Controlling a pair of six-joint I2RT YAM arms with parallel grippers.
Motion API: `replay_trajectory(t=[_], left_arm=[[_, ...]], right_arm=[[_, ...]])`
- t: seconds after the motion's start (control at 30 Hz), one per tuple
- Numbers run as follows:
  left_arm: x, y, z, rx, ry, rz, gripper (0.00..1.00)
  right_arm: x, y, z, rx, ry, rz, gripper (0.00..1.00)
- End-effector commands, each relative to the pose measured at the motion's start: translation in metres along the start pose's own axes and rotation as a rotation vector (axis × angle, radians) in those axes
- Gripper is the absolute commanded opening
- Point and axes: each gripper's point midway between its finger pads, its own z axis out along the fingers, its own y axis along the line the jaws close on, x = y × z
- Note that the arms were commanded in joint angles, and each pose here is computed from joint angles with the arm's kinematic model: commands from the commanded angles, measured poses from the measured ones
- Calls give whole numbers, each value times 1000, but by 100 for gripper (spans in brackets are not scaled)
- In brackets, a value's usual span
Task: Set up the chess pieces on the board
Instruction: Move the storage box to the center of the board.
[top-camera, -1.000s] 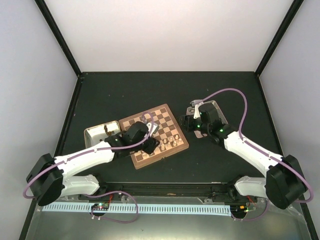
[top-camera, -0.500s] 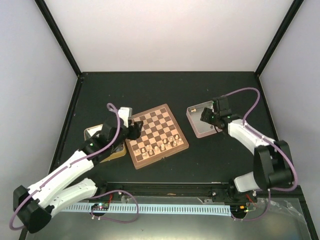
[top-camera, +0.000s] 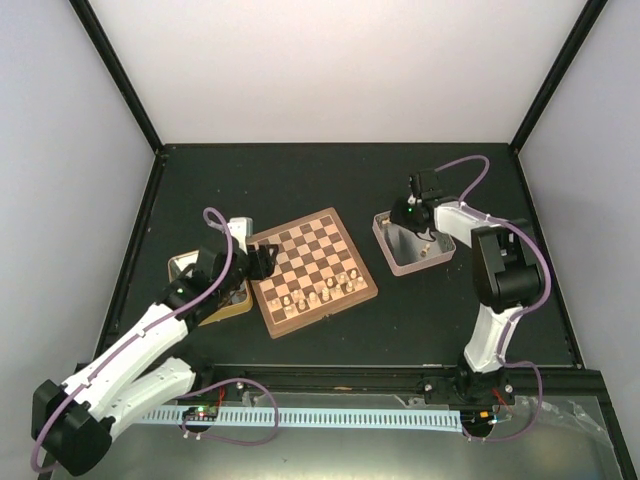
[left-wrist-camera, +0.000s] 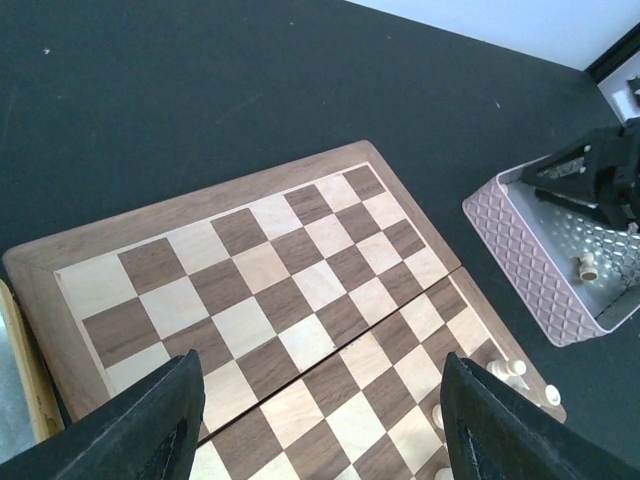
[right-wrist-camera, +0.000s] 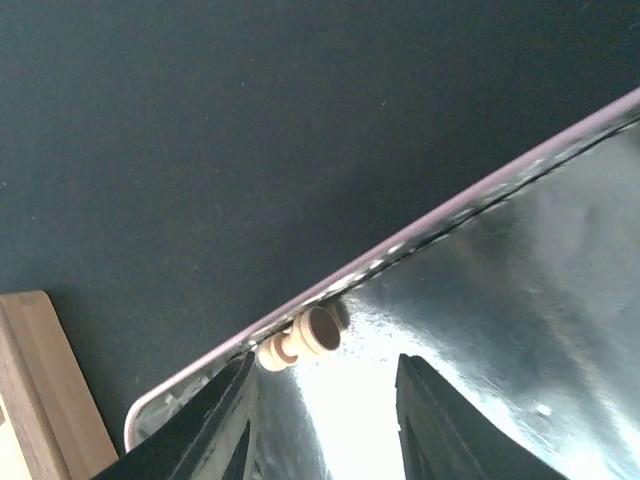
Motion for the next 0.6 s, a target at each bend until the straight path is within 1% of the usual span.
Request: replay_trajectory(t=[0.0, 0.1, 0.37, 0.47, 0.57], left_arm=[[-8, -8, 2, 51, -21, -19, 66], [-6, -13, 4, 81, -9, -10, 66], [-4, -17, 5, 102, 9, -3, 65], [-3, -17, 6, 100, 12, -5, 65], [-3, -17, 6, 100, 15, -4, 65]], right_arm=[[3, 14, 16, -80, 48, 44, 35], [2, 15, 24, -85, 55, 76, 30], [-1, 12, 39, -61, 66, 92, 30], [0, 2, 40, -2, 62, 86, 31], [1, -18, 38, 105, 51, 81, 30]])
